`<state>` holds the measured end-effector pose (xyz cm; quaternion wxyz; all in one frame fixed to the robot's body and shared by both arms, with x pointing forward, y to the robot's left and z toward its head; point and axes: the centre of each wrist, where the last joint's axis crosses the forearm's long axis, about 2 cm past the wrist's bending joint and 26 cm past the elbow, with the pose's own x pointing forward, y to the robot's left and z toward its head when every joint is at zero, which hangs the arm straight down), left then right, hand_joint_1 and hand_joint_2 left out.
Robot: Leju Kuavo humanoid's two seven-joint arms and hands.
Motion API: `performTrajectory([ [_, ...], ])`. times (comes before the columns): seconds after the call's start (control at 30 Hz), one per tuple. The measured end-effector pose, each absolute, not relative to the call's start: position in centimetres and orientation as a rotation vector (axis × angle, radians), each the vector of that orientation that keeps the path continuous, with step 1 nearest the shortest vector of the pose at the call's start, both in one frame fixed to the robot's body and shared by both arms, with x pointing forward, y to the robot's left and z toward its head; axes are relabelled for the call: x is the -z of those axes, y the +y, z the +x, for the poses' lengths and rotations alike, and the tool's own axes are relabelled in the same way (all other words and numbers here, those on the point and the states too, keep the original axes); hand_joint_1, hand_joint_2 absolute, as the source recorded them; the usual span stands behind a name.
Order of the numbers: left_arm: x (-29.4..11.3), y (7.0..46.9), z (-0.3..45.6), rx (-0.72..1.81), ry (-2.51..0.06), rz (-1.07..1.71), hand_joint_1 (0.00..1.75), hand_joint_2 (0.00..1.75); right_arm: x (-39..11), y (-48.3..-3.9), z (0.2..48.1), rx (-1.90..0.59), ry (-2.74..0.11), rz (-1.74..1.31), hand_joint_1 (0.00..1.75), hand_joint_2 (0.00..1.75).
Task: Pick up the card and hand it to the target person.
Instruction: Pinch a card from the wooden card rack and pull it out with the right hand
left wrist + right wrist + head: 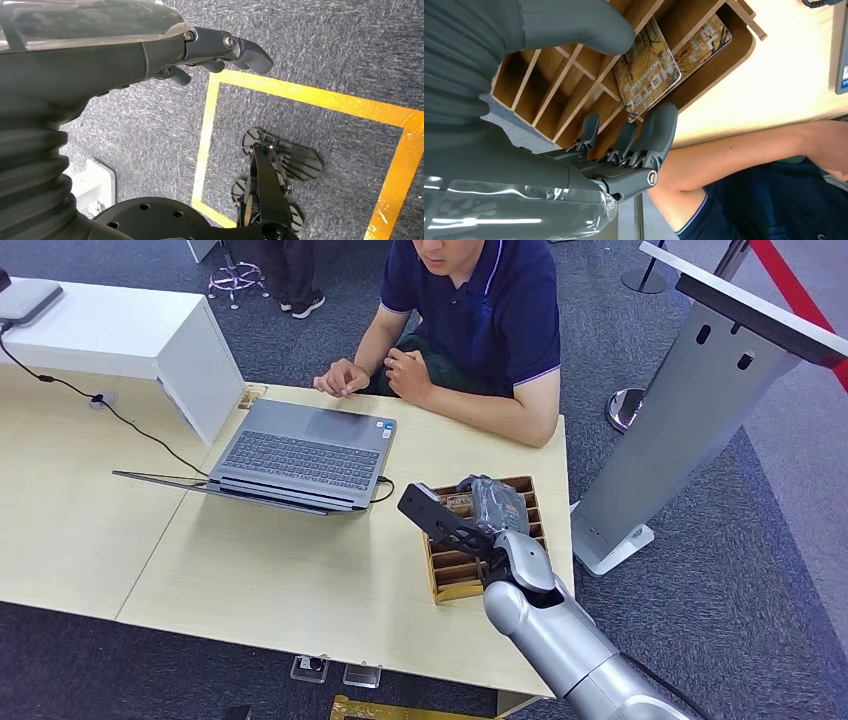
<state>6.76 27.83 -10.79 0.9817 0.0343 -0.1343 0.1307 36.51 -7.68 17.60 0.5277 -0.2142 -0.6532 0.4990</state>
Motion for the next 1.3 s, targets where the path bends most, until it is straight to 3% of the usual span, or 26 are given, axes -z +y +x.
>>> performTrajectory([
  [0.73,10.79,27.83,6.76,-0.263,-0.268,0.069,0.0,1.75,-17.38,-7.77,36.45,-1.193,-1.551,-0.513,0.93,1.75],
  [0.93,10.79,27.83,6.76,-0.263,-0.268,0.069,0.0,1.75,-17.28,-7.84,36.42,-1.193,-1.548,-0.512,1.09,1.75],
  [1.07,10.79,27.83,6.76,-0.263,-0.268,0.069,0.0,1.75,-17.24,-7.89,36.42,-1.192,-1.547,-0.512,1.36,1.75],
  [1.17,10.79,27.83,6.76,-0.263,-0.268,0.069,0.0,1.75,-17.24,-7.9,36.44,-1.192,-1.548,-0.512,1.39,1.75],
  [1.3,10.79,27.83,6.76,-0.263,-0.268,0.069,0.0,1.75,-17.27,-7.9,36.45,-1.192,-1.551,-0.511,1.57,1.75],
])
